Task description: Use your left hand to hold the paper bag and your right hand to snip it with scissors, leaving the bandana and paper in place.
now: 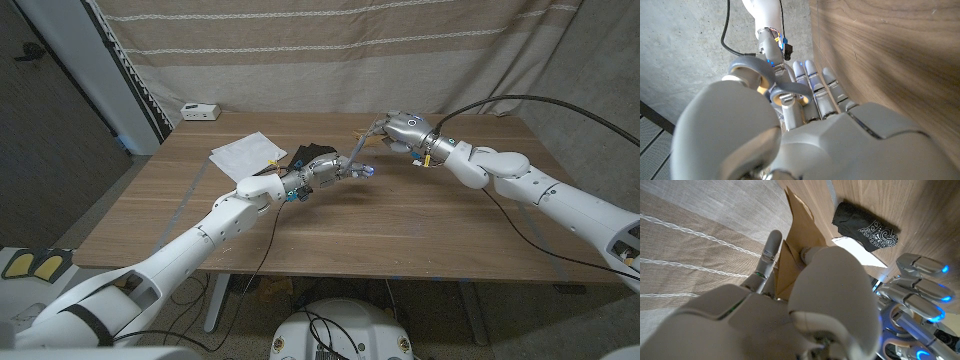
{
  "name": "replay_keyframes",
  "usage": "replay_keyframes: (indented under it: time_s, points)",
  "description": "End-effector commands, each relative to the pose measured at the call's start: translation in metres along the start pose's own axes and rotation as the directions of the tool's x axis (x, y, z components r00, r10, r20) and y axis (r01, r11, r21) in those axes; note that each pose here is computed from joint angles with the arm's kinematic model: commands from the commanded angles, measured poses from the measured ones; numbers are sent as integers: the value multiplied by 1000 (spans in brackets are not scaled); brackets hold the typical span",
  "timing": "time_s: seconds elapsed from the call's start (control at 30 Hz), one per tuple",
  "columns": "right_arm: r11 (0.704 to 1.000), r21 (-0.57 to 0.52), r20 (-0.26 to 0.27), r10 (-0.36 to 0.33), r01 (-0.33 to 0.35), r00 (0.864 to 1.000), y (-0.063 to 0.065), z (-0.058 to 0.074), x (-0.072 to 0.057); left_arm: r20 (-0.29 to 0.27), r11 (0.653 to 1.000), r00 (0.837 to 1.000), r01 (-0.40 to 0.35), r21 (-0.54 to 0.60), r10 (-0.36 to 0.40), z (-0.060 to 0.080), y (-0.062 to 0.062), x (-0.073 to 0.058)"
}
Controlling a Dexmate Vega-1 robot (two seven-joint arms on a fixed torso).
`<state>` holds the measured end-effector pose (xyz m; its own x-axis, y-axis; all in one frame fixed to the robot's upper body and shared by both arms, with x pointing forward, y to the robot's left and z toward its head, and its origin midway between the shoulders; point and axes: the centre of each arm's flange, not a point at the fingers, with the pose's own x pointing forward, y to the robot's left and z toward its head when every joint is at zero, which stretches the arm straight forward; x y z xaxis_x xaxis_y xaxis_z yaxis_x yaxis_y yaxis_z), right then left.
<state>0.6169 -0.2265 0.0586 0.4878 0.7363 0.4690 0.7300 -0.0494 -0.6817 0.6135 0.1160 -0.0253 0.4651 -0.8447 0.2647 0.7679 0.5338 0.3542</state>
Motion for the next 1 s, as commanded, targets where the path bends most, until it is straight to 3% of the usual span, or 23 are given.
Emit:
replay_keyframes:
  time_s: [0.03,0.3,1.0]
  points:
    - [1000,8,-37,10,-10,999,-7,2,9,32,998,998,-53,30,52,5,9,-17]
    - [1000,12,-24,4,-3,1000,-12,10,14,20,994,996,-85,72,84,8,15,-31]
    - [1000,18,-80,-23,24,997,-9,21,27,34,977,988,-154,146,150,9,24,-61]
